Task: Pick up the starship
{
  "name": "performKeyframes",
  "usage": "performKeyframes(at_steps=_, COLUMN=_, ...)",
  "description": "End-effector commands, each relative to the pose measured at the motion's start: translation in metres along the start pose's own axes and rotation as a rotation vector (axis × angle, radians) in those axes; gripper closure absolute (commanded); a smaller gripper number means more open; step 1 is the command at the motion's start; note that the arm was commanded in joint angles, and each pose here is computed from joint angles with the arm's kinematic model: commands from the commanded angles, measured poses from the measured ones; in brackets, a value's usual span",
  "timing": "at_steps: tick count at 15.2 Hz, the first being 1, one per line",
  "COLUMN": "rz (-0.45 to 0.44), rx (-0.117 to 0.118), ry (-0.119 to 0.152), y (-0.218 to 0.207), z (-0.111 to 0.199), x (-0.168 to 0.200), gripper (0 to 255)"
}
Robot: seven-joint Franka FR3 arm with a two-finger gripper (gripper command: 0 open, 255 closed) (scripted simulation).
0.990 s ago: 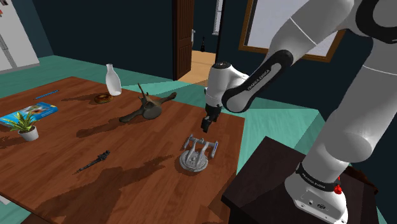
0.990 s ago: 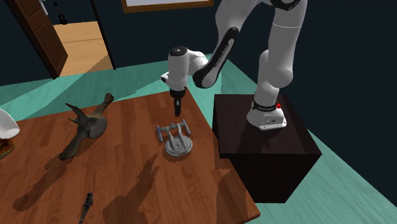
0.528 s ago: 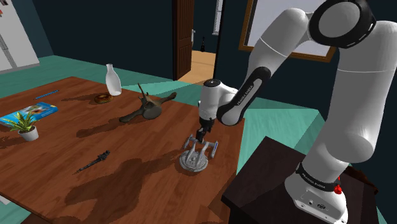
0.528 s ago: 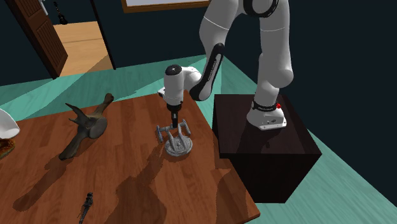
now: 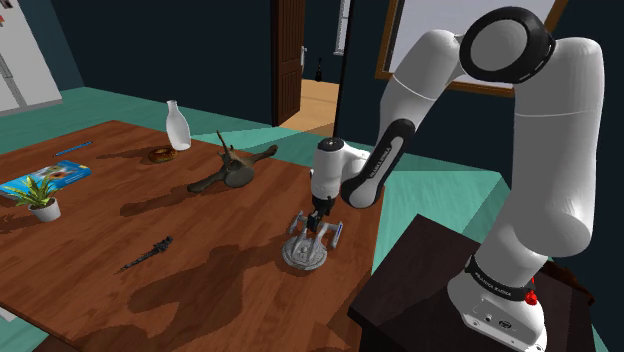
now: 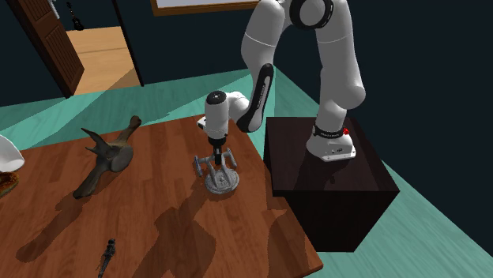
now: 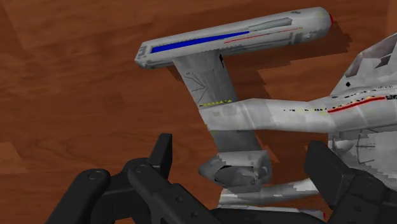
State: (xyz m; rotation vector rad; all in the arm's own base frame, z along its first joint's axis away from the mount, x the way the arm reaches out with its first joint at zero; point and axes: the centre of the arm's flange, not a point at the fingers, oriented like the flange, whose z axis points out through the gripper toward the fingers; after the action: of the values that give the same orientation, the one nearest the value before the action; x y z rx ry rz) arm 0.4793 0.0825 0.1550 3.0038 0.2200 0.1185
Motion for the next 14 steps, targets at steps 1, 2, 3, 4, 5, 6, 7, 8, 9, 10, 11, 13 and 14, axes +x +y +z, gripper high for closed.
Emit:
performKeyframes(at_steps=1, rz=0.000, rx=0.000, ry=0.000, y=0.000, z=0.002, x=0.000, gripper=255)
performKeyframes(at_steps=2, rz=0.000, rx=0.000, ry=0.000, y=0.000, z=0.002, x=0.000, gripper=255)
performKeyframes(at_steps=3, rz=0.000, rx=0.000, ry=0.000, y=0.000, z=0.001, x=0.000, gripper=255)
performKeyframes(at_steps=4, rz=0.000, rx=0.000, ry=0.000, y=0.000, z=0.001, x=0.000, gripper=255)
performKeyframes(at_steps=5, rz=0.000, rx=0.000, ry=0.000, y=0.000, z=0.001, x=0.000, gripper=255)
performKeyframes(at_steps=6, rz=0.000, rx=0.000, ry=0.000, y=0.000, z=0.001, x=0.000, gripper=255)
performKeyframes(at_steps=7, rz=0.000, rx=0.000, ry=0.000, y=0.000, z=0.001, x=0.000, gripper=255)
performKeyframes(at_steps=8, rz=0.000, rx=0.000, ry=0.000, y=0.000, z=0.001, x=0.000, gripper=255)
performKeyframes(at_steps=9, rz=0.000, rx=0.000, ry=0.000, y=0.000, z=0.001, x=0.000, gripper=255)
performKeyframes(at_steps=10, rz=0.000, rx=0.000, ry=0.000, y=0.000, z=0.002, x=0.000, gripper=255)
performKeyframes(at_steps=11, rz=0.000, rx=0.000, ry=0.000, y=0.001, z=-0.003, x=0.000, gripper=255)
performKeyframes(at_steps=13, rz=0.000, rx=0.000, ry=0.000, y=0.002, z=-0.014, x=0.001, gripper=255)
performKeyframes(at_steps=14, rz=0.000, rx=0.000, ry=0.000, y=0.003, z=-0.019, x=0.001, gripper=255)
